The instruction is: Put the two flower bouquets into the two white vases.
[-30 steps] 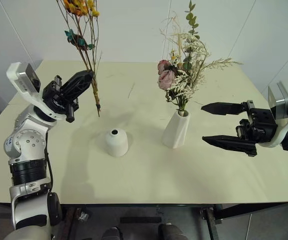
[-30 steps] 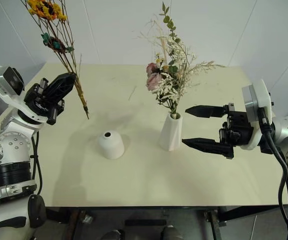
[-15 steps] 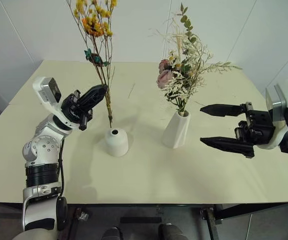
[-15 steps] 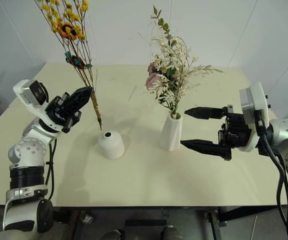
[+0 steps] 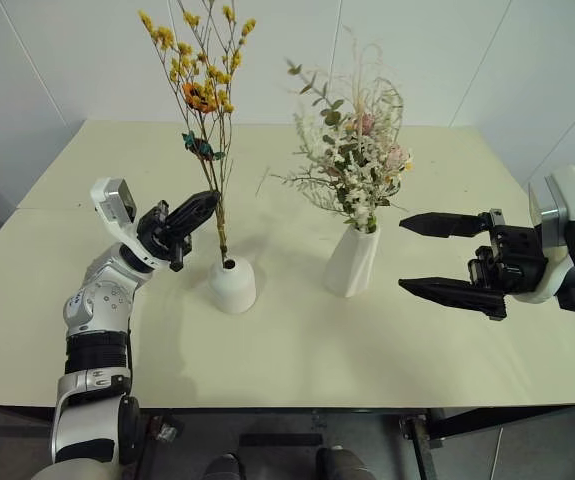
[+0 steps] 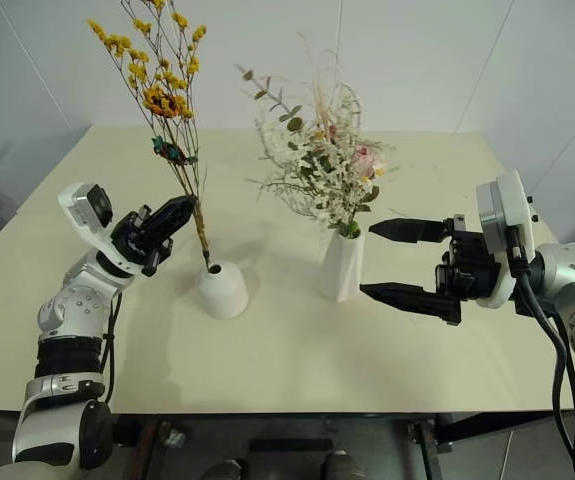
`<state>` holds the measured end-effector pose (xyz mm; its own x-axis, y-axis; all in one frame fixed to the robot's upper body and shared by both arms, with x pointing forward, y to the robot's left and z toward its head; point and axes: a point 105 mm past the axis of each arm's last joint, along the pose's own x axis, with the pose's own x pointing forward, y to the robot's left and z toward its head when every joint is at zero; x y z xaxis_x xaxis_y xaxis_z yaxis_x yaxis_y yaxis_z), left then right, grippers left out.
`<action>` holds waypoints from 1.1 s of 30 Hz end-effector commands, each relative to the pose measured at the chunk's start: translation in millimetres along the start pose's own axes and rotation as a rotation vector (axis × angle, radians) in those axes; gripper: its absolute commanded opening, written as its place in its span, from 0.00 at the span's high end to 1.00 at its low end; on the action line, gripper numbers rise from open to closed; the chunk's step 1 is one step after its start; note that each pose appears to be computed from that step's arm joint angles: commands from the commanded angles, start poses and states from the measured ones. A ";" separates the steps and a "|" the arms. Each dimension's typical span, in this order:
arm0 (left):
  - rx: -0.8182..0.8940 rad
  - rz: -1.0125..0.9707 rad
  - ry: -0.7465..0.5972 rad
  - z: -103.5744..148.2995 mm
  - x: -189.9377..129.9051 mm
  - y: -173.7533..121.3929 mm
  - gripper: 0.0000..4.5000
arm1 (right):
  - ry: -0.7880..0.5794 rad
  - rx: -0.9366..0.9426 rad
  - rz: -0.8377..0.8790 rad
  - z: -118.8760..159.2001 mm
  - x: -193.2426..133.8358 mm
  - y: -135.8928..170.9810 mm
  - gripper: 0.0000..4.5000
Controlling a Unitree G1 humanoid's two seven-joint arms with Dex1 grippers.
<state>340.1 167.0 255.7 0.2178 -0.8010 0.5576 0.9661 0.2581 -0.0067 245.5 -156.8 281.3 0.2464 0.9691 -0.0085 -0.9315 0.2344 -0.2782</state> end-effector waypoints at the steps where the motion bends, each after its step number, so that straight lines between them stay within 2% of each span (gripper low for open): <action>1: 0.035 -0.027 0.010 2.9 5.5 -1.5 0.99 | -0.016 -0.040 0.021 9.8 0.3 9.4 0.00; 16: 0.041 -0.021 0.042 -9.0 4.6 2.8 0.99 | -0.017 -0.023 0.011 2.3 6.9 9.8 0.00; 26: 0.084 -0.035 0.038 -0.7 9.7 4.9 0.99 | -0.007 -0.026 0.000 1.7 6.3 8.6 0.00; 33: 0.069 -0.059 0.059 -4.1 8.5 0.0 0.99 | -0.005 -0.027 -0.005 1.5 5.6 8.2 0.00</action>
<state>347.2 156.3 252.0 0.1909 -0.8364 0.5138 0.9668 0.2508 0.0490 242.5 -150.9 276.0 0.2516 0.9678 -0.0067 -0.9325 0.2406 -0.2694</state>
